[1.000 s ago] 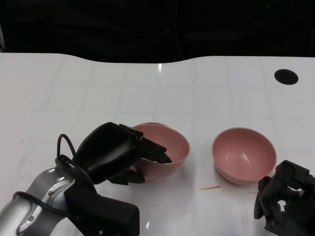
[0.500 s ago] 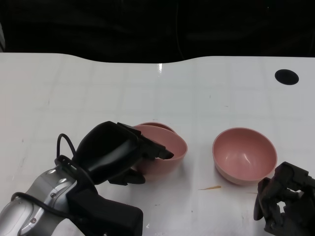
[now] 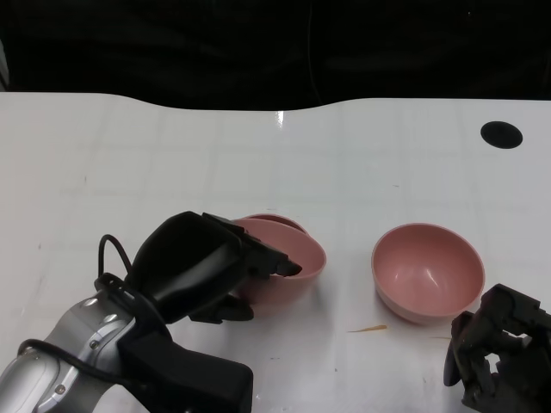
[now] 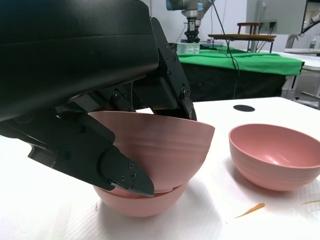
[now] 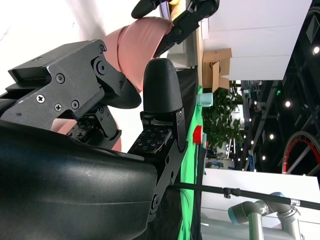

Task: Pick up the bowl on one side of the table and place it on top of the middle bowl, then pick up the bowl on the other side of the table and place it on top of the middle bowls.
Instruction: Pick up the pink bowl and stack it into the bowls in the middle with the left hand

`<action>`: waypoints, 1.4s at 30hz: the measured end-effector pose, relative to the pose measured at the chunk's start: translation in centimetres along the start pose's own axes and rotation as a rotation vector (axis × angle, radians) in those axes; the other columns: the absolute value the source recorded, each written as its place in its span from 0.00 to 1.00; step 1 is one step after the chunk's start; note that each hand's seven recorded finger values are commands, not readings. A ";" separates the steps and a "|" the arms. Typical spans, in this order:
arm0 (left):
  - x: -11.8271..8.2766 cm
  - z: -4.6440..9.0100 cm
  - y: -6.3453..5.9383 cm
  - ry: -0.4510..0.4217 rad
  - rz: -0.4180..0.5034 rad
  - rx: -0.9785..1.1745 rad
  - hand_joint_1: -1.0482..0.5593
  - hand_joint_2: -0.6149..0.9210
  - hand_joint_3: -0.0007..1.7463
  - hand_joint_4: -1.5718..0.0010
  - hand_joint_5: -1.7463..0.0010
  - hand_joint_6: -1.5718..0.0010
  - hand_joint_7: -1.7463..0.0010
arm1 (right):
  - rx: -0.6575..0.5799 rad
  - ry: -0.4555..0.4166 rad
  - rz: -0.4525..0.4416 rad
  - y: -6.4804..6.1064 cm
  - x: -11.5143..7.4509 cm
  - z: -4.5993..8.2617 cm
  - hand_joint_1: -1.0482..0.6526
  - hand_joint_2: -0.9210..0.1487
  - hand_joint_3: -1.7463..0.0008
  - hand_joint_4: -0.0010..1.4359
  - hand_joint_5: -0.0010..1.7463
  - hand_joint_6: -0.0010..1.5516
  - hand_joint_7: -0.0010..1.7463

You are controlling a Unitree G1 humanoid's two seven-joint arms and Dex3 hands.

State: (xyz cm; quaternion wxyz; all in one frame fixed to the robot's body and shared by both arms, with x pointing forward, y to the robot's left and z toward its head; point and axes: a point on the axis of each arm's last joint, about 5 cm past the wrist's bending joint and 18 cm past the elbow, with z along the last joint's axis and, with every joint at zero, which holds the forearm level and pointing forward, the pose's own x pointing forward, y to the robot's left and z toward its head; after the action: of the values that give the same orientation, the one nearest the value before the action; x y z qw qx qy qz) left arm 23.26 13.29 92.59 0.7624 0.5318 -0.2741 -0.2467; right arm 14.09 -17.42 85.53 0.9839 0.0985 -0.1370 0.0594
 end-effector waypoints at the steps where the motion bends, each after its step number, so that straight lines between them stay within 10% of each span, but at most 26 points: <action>1: 0.0 0.0 0.0 0.001 0.000 0.000 0.46 1.00 0.02 0.49 0.98 0.40 1.00 | 0.000 0.000 0.000 0.0 0.0 0.0 0.60 0.28 0.36 0.64 0.97 0.55 0.84; 18: -0.4 0.0 -0.4 0.014 -0.003 -0.012 0.46 1.00 0.02 0.48 0.99 0.40 1.00 | 0.003 0.001 -0.001 0.0 0.0 0.0 0.60 0.29 0.36 0.65 0.97 0.55 0.83; 31: -0.6 -0.3 -1.5 0.031 0.029 -0.001 0.60 1.00 0.08 0.27 0.90 0.26 0.96 | 0.011 -0.004 0.003 -0.2 -0.1 0.0 0.60 0.28 0.38 0.64 0.97 0.55 0.82; 36: -0.6 -0.5 -1.9 0.047 0.027 -0.002 0.63 1.00 0.12 0.52 0.42 0.26 0.93 | 0.015 -0.003 0.001 -0.2 -0.1 0.0 0.60 0.27 0.39 0.64 0.97 0.55 0.82; 42: -0.7 -0.9 -2.4 0.064 0.038 -0.012 0.63 1.00 0.16 0.58 0.35 0.27 0.92 | 0.021 -0.004 0.006 -0.2 -0.1 0.0 0.60 0.27 0.38 0.64 0.96 0.56 0.81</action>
State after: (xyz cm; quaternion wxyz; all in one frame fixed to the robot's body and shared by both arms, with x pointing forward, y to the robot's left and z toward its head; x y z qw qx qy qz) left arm 23.17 13.56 89.97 0.7783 0.5297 -0.2583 -0.2168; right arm 13.99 -17.68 85.49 0.9823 0.1084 -0.1387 0.0634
